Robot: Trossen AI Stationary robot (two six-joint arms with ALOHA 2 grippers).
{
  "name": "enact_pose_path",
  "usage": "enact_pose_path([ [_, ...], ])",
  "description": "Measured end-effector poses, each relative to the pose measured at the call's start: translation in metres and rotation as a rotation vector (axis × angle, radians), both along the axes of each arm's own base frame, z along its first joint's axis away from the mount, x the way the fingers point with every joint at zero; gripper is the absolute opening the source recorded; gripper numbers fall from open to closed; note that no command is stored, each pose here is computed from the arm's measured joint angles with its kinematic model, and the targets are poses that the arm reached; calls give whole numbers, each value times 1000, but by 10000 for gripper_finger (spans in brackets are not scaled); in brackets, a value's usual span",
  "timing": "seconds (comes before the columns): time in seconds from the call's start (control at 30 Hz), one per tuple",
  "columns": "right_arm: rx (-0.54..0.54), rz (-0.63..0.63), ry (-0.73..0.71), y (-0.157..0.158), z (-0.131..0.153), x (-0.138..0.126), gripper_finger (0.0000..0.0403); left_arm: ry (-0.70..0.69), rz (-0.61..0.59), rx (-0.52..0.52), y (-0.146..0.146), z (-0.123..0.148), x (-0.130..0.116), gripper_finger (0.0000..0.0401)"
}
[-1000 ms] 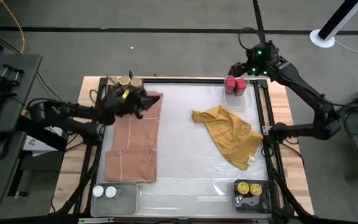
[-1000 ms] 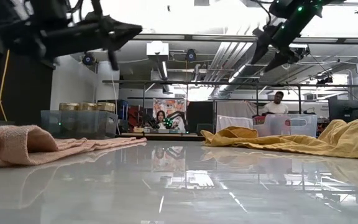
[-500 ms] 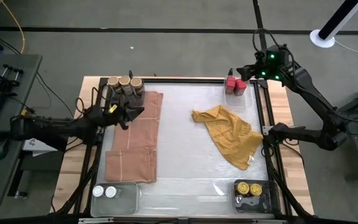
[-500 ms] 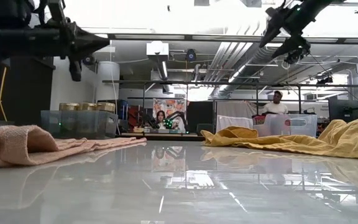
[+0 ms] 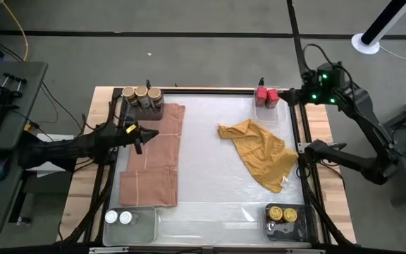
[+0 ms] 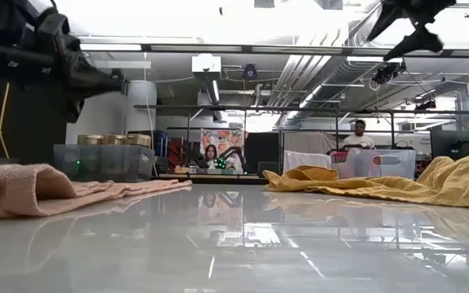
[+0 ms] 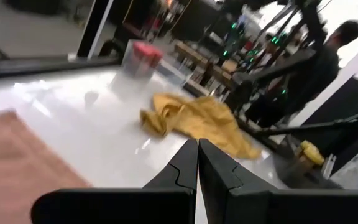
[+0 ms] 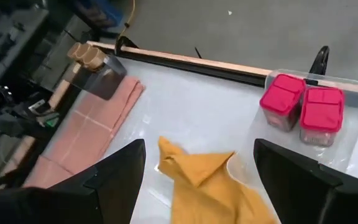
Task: Sort spices by type
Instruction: Return to Home Position
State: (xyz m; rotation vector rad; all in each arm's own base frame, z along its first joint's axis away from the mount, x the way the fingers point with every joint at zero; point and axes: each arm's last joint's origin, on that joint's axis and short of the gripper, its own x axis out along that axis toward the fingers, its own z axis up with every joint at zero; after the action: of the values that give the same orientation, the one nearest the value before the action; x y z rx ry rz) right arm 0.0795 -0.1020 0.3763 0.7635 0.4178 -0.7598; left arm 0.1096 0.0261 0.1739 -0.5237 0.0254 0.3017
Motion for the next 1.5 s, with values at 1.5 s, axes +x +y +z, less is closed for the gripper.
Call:
enact_pose_path([
  [1.5,-33,543,-678,101,-90,79,287,-175,-103,52,-10,1,-14,1],
])
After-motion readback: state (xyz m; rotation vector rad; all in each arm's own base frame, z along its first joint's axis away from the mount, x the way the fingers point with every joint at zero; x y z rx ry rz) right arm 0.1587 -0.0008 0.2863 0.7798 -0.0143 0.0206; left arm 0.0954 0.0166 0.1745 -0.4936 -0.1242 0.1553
